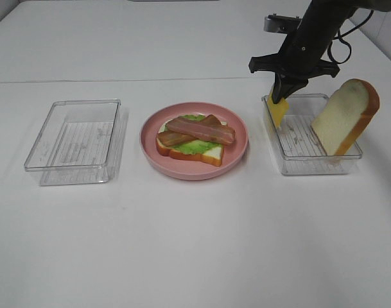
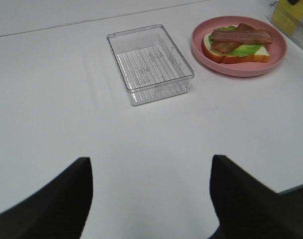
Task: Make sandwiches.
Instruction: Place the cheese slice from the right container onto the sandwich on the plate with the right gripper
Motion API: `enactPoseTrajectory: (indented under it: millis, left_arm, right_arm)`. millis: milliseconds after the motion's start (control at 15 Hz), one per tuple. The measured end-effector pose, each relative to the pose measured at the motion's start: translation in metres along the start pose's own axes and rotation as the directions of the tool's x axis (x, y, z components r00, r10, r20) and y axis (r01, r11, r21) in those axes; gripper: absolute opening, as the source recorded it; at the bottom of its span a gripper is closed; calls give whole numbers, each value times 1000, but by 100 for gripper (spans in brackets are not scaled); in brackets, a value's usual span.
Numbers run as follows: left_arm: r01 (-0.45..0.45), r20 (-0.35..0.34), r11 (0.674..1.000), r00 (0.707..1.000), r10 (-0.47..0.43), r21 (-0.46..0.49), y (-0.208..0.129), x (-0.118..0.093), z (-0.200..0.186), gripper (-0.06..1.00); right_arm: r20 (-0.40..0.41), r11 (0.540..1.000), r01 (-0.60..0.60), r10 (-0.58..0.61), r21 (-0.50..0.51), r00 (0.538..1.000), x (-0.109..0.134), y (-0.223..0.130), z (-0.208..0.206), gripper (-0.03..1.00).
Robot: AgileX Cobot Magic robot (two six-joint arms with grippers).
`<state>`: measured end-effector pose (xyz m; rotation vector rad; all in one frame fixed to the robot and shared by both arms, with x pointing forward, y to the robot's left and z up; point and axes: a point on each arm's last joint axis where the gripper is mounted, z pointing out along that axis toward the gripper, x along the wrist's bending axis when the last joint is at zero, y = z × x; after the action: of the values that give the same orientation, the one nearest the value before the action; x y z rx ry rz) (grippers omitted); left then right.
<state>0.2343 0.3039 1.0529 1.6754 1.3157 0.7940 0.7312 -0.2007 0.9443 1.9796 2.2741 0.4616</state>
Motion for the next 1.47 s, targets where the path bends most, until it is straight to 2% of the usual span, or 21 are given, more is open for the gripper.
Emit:
enactPoseTrajectory:
  millis: [133,333,533,733,800,933,1000,1133,1467]
  left_arm:
    - [0,0,1000,1000,0,0,0,0,0,64]
    - [0,0,1000,1000,0,0,0,0,0,64]
    - [0,0,1000,1000,0,0,0,0,0,64]
    - [0,0,1000,1000,0,0,0,0,0,64]
    - [0,0,1000,1000,0,0,0,0,0,64]
    - [0,0,1000,1000,0,0,0,0,0,64]
    - [0,0,1000,1000,0,0,0,0,0,64]
    - [0,0,1000,1000,0,0,0,0,0,64]
    - [0,0,1000,1000,0,0,0,0,0,64]
  right_arm:
    - [-5,1000,1,-1,-13,1000,2,1,-9,0]
    - [-72,997,7,-13,-71,997,12,5,-48,0]
    - [-248,994,27,-52,-103,967,31,4,-78,0]
    - [-442,992,25,-77,-122,894,56,4,-87,0]
    - [-454,992,31,-85,-124,887,60,4,-87,0]
    - [-493,987,80,-140,-141,859,87,0,-87,0]
    - [-503,976,135,-203,-168,840,118,-5,-85,0]
    - [-511,965,166,-250,-205,822,147,-10,-84,0]
    - [-539,955,214,-292,-203,790,184,-23,-77,0]
